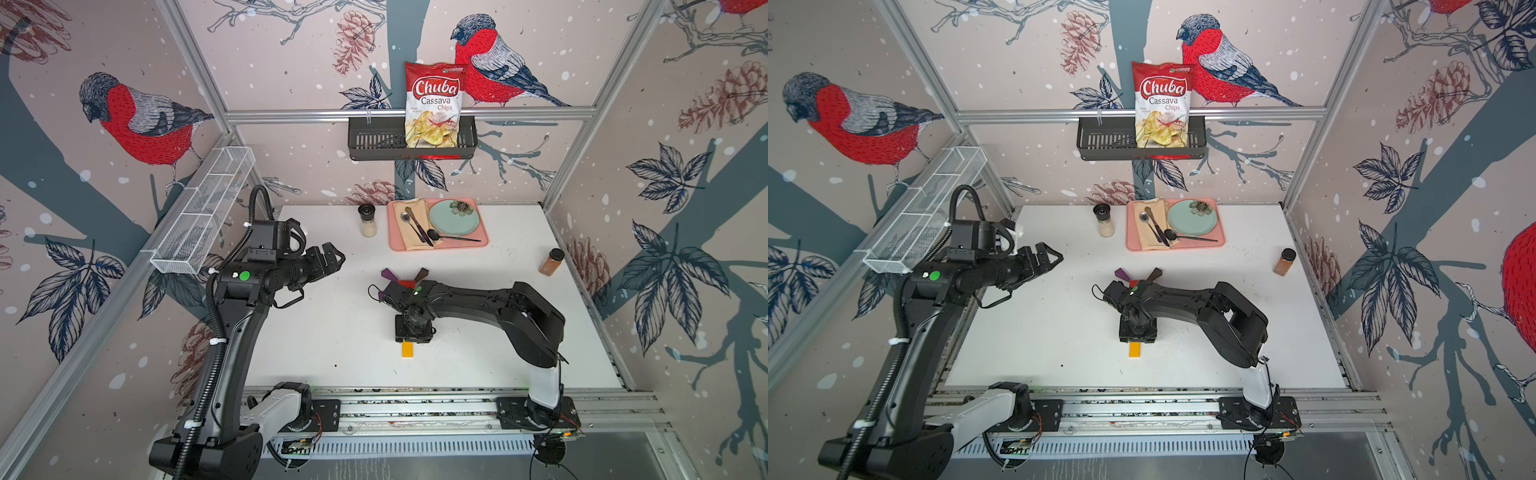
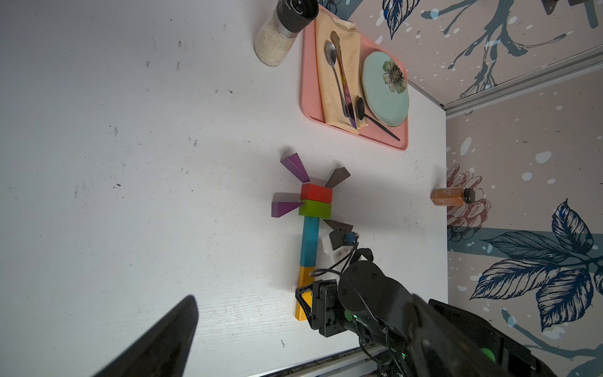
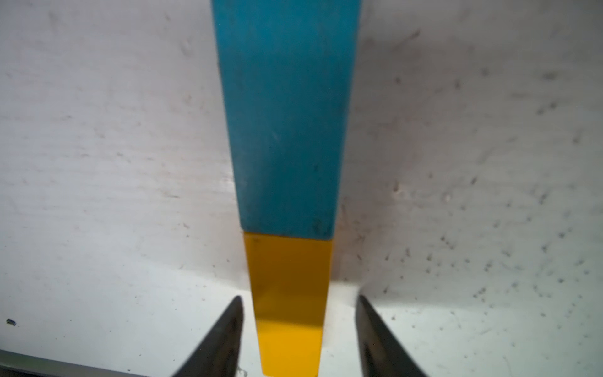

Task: Assemble a small pinwheel with building blocks
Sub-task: Assemble the building block at the center of the board, then reset both arms

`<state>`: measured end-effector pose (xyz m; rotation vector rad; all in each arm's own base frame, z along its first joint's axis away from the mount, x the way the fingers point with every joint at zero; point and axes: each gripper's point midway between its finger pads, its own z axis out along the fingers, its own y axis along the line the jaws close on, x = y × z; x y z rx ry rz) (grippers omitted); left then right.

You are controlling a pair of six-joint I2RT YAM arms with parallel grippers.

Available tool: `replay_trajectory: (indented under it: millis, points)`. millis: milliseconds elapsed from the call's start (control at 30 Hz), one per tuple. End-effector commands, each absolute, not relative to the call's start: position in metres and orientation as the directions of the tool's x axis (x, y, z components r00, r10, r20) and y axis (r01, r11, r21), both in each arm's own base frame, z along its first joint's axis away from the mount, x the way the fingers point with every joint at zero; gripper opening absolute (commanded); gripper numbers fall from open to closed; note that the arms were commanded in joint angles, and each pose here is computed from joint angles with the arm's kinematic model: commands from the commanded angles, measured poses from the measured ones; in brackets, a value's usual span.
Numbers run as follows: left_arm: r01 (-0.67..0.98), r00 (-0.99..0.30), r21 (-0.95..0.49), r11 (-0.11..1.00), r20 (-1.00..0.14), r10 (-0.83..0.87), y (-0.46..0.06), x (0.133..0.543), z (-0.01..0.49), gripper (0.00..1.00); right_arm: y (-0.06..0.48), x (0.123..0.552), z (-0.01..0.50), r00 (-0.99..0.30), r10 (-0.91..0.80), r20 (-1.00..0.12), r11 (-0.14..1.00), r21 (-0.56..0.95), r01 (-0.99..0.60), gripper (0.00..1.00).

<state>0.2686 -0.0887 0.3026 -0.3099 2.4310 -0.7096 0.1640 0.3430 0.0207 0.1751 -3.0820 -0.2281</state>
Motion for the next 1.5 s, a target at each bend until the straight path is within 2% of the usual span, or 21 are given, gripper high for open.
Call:
replay_trajectory:
  millis: [0,467,567,700,867,933,1000,1067,1133,1167,1233,1300,1467]
  points:
    - [-0.041,-0.791,-0.550,0.834,-0.492,-0.363,-0.088,0.271,0.307,0.98,0.342,0.169,0.023,-0.992,-0.125,0.007,0.983,0.135,-0.123,0.99]
    - [-0.041,-0.765,-0.561,0.827,-0.514,-0.387,-0.086,0.269,0.313,0.98,0.345,0.194,0.067,-0.984,-0.131,-0.124,0.969,0.194,-0.153,0.99]
    - [-0.017,-0.750,-0.546,0.838,-0.547,-0.372,-0.085,0.269,0.320,0.98,0.342,0.211,0.104,-0.966,-0.145,-0.213,0.969,0.168,-0.183,0.99]
    - [0.011,-0.731,-0.529,0.849,-0.584,-0.354,-0.084,0.276,0.323,0.98,0.303,0.252,0.175,-0.904,-0.115,-0.412,0.985,0.073,-0.159,0.99]
    - [0.043,-0.619,-0.486,0.873,-0.699,-0.359,-0.075,0.305,0.328,0.98,0.230,0.319,0.232,-0.787,0.007,-0.617,0.978,0.169,-0.123,0.99]
    - [0.080,-0.541,-0.412,0.908,-0.783,-0.307,-0.068,0.323,0.322,0.98,0.199,0.342,0.235,-0.724,0.045,-0.689,0.956,0.240,-0.169,0.99]
    - [0.119,-0.470,-0.328,0.937,-0.850,-0.238,-0.064,0.336,0.308,0.98,0.173,0.361,0.240,-0.598,0.036,-0.801,0.937,0.236,-0.259,0.99]
    - [0.118,-0.405,-0.213,0.970,-0.902,-0.149,-0.053,0.345,0.284,0.98,0.146,0.368,0.240,-0.404,-0.081,-0.911,0.944,0.061,-0.326,0.99]
    - [0.036,-0.351,-0.129,0.991,-0.930,-0.108,-0.034,0.352,0.256,0.98,0.116,0.371,0.221,-0.266,-0.217,-0.939,0.947,-0.136,-0.292,0.99]
    - [0.027,-0.338,-0.086,0.996,-0.938,-0.072,-0.030,0.354,0.244,0.98,0.103,0.374,0.216,-0.234,-0.232,-0.944,0.951,-0.171,-0.257,0.99]
    - [-0.021,-0.325,-0.024,1.000,-0.945,-0.029,-0.019,0.358,0.216,0.98,0.070,0.378,0.191,-0.284,-0.169,-0.944,0.977,-0.122,-0.177,0.99]
    - [-0.123,-0.330,-0.050,0.991,-0.940,-0.088,-0.004,0.362,0.194,0.97,0.053,0.375,0.172,-0.304,-0.114,-0.946,0.983,-0.064,-0.170,0.99]
    - [-0.129,-0.336,-0.059,0.990,-0.936,-0.100,-0.003,0.361,0.143,0.97,0.035,0.339,0.157,-0.132,-0.023,-0.991,0.985,0.000,-0.170,0.99]
